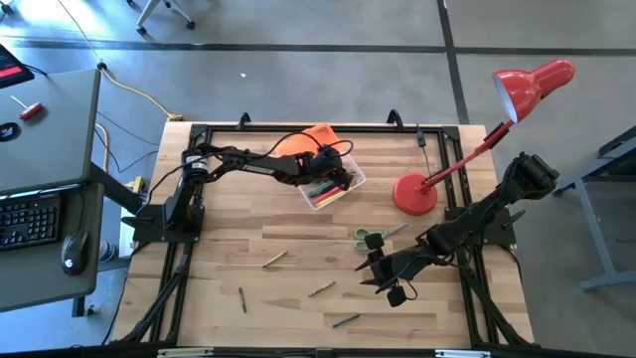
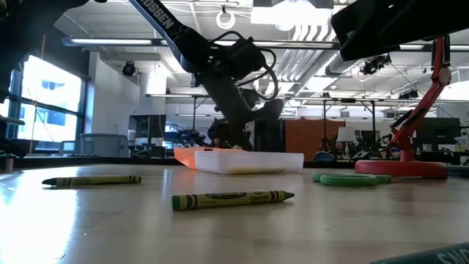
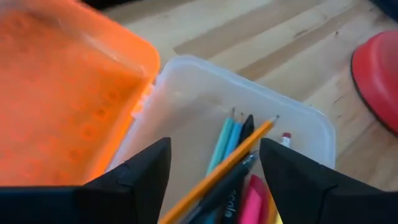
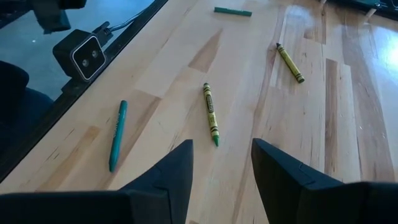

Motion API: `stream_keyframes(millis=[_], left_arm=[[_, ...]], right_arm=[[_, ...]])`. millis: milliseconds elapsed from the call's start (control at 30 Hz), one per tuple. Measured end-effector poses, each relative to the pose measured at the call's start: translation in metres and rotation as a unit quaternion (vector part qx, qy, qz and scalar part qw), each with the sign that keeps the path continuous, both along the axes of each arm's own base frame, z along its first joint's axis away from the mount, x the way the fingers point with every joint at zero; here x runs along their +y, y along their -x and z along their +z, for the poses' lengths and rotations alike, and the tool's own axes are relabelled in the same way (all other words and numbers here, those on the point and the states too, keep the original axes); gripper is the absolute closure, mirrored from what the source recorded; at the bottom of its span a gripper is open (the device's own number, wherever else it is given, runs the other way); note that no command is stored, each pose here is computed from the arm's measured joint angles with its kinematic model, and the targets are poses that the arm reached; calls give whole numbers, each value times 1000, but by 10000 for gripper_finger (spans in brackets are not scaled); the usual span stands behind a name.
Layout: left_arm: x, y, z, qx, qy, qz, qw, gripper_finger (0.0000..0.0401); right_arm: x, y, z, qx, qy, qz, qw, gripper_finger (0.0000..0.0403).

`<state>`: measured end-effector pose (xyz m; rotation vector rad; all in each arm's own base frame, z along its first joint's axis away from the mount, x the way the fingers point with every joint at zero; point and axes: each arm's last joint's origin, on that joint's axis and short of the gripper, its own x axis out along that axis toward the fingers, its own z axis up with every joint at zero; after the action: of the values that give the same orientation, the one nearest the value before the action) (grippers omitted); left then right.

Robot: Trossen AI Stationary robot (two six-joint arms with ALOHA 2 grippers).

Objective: Pick & place school supplies into a supply box
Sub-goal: Put the green crayon into the orange supply box

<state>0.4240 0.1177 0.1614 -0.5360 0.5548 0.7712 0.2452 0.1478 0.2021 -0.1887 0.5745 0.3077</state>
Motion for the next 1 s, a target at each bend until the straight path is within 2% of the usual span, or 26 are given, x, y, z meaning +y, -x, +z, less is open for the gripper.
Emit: stream_keyframes(millis=[100, 200, 333, 433, 567, 667, 767, 933, 1000], left_arm=[[-1, 0, 0, -24, 41, 12, 999, 128], [-1, -1, 0, -25, 44, 8, 999, 141], [-3, -3, 3, -22, 58, -33, 998, 164], [-4, -12, 18, -46, 73, -78, 993, 184], [-3, -23, 46, -45, 76, -127, 988, 208], [-4, -26, 72, -9, 74, -171, 982, 224], [-12, -25, 99, 30, 81, -180, 980, 234], [-55, -15, 160, 96, -9, -146, 985, 240], [-80, 1, 187, 118, -41, -128, 984, 239]], right_arm=[[0, 0, 0, 0, 0, 0, 1000, 260], [0, 0, 0, 0, 0, 0, 1000, 260], [0, 0, 0, 0, 0, 0, 1000, 260], [0, 0, 0, 0, 0, 0, 1000, 260], [0, 0, 0, 2, -7, -5, 1000, 260], [0, 0, -1, 7, -9, -7, 1000, 260], [-1, 1, -2, 14, -5, -6, 1000, 260], [3, -3, -9, 14, -7, -4, 1000, 260], [8, -8, -16, 9, -4, 2, 1000, 260]])
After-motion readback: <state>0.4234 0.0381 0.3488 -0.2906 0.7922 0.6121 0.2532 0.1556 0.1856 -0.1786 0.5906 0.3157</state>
